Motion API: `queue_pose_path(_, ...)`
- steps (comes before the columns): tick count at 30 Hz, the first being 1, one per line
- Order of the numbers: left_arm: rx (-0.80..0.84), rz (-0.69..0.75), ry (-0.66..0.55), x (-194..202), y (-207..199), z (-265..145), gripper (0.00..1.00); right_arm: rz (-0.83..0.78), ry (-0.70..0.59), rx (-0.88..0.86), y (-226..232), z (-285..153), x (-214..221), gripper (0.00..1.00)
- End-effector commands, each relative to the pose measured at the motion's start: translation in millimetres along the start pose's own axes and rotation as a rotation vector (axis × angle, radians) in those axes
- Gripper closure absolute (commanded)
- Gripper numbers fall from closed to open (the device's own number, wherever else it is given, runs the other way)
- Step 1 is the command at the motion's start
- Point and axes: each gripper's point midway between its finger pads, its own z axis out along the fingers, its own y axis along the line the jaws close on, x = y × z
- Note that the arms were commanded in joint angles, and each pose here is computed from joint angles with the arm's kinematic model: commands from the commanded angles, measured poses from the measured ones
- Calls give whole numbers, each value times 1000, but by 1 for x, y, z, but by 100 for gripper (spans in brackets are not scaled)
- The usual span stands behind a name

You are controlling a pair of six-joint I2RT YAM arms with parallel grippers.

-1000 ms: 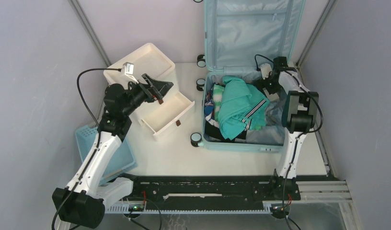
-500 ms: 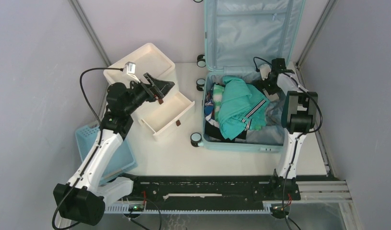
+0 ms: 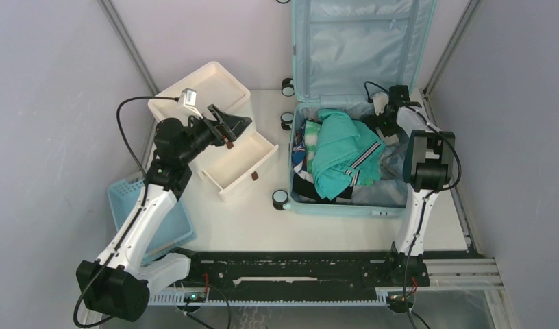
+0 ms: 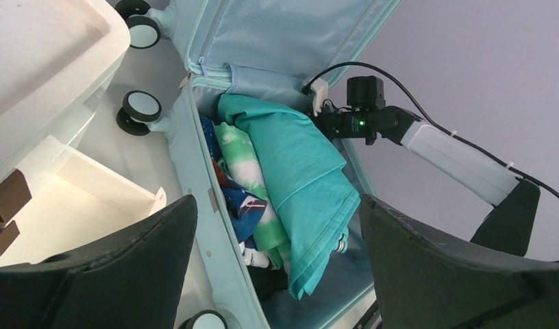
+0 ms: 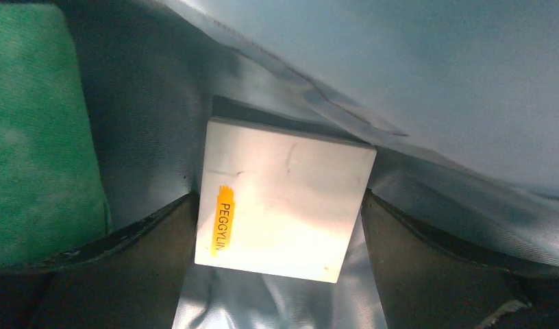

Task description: Open, take out, and arrange the luggage

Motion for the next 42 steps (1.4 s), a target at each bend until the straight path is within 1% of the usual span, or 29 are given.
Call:
queue_pose_path(1,32,2,-30,-5,-10,1,9,115,99,5,-11,3,47,5)
queue_pose_path(4,36,1,-31,-5,-12,1,9,144,93,-7,-10,2,49,9)
queue_pose_path(7,44,1,-26,-5,-15,3,9,143,90,-14,-8,2,49,19)
queue_pose_path(8,47,2,-26,-5,-16,3,9,143,86,-23,-7,1,48,23)
queue_pose_path(9,50,3,-26,-5,-17,3,10,145,77,-30,-6,-1,46,30)
queue_pose_path(10,51,2,-25,-5,-18,3,10,148,62,-33,-6,-4,43,35)
queue_pose_path(11,53,4,-25,-5,-19,4,10,152,43,-33,-7,-7,40,38)
queue_pose_path(12,57,5,-25,-5,-20,4,10,155,21,-29,-8,-12,36,44)
queue_pose_path(15,63,5,-13,-1,-22,6,10,165,-51,-16,-14,-28,22,48)
queue_pose_path(17,66,3,-4,2,-23,8,10,182,-105,-6,-20,-41,13,53)
queue_pose_path(21,78,4,6,5,-28,13,10,228,-198,-19,-25,-66,-2,60)
queue_pose_path(27,109,4,21,9,-39,22,11,298,-323,-74,-26,-103,-20,62)
queue_pose_path(28,138,-10,32,14,-48,29,11,335,-390,-104,-27,-124,-31,63)
queue_pose_path(33,193,-30,51,27,-70,47,11,391,-503,-173,-21,-166,-52,63)
queue_pose_path(37,239,-71,68,39,-94,65,11,438,-601,-317,2,-203,-70,63)
queue_pose_path(42,277,-177,82,43,-119,93,12,420,-716,-566,49,-248,-87,63)
